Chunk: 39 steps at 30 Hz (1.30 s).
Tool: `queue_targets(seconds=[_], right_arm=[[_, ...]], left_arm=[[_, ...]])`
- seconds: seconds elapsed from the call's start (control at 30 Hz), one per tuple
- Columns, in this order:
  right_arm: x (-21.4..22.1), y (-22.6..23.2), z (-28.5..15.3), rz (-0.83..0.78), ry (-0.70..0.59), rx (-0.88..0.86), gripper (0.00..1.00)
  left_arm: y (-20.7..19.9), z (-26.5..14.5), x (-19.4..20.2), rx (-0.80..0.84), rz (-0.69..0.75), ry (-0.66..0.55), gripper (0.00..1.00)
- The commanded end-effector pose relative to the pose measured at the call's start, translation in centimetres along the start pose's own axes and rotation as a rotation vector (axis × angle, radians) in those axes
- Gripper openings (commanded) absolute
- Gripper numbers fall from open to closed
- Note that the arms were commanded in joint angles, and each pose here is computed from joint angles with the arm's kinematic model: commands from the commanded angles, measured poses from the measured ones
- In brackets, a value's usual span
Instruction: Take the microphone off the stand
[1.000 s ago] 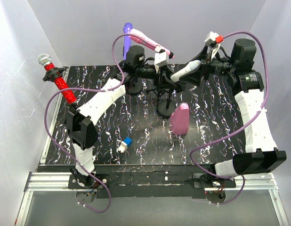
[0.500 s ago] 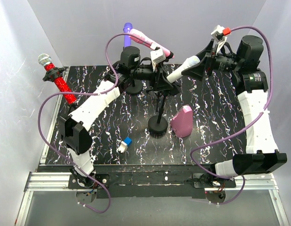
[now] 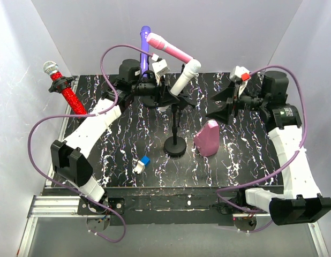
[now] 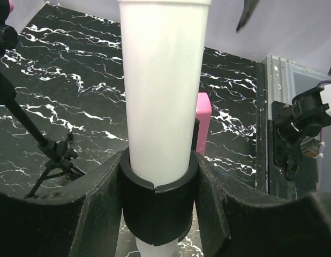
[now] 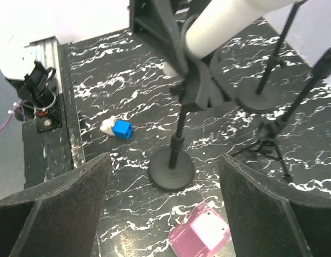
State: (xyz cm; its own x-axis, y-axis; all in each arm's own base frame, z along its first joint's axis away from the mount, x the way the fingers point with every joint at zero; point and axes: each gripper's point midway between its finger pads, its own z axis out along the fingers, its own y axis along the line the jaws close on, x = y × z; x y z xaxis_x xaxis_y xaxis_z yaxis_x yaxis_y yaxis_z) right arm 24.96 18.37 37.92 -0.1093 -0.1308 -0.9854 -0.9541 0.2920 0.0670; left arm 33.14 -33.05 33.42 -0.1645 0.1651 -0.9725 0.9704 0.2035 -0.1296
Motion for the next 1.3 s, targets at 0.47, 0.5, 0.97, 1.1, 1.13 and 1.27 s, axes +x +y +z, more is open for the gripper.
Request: queue_targets(seconds=[0.47, 0.5, 0.97, 1.1, 1.13, 1.27], right_arm=[[2.3, 0.4, 4.6, -0.099, 0.011, -0.068, 0.84], [2.4, 0.5, 4.6, -0.097, 0.011, -0.068, 0.84], [3.0, -1.4, 5.4, 0.014, -0.009, 0.013, 0.82], [3.0, -2.3, 5.5, 0.044, -0.022, 0.095, 0.79], [3.2, -2.4, 5.5, 0.036, -0.021, 0.107, 0.78], [4.0, -2.7, 5.6, 0.019, -0.009, 0.158, 0.73]], left_arm=[[-3.4, 1.8, -7.3, 0.168, 0.177, -0.143, 0.67], [-3.5, 2.0, -7.7, 0.174, 0.184, -0.146, 0.67], [-3.5, 3.4, -8.4, 0.222, 0.163, -0.116, 0.66], [-3.3, 3.7, -9.2, 0.145, 0.152, -0.111, 0.64], [-3.3, 3.6, -9.3, 0.131, 0.157, -0.109, 0.64], [-3.3, 3.2, -9.4, 0.079, 0.162, -0.090, 0.61]])
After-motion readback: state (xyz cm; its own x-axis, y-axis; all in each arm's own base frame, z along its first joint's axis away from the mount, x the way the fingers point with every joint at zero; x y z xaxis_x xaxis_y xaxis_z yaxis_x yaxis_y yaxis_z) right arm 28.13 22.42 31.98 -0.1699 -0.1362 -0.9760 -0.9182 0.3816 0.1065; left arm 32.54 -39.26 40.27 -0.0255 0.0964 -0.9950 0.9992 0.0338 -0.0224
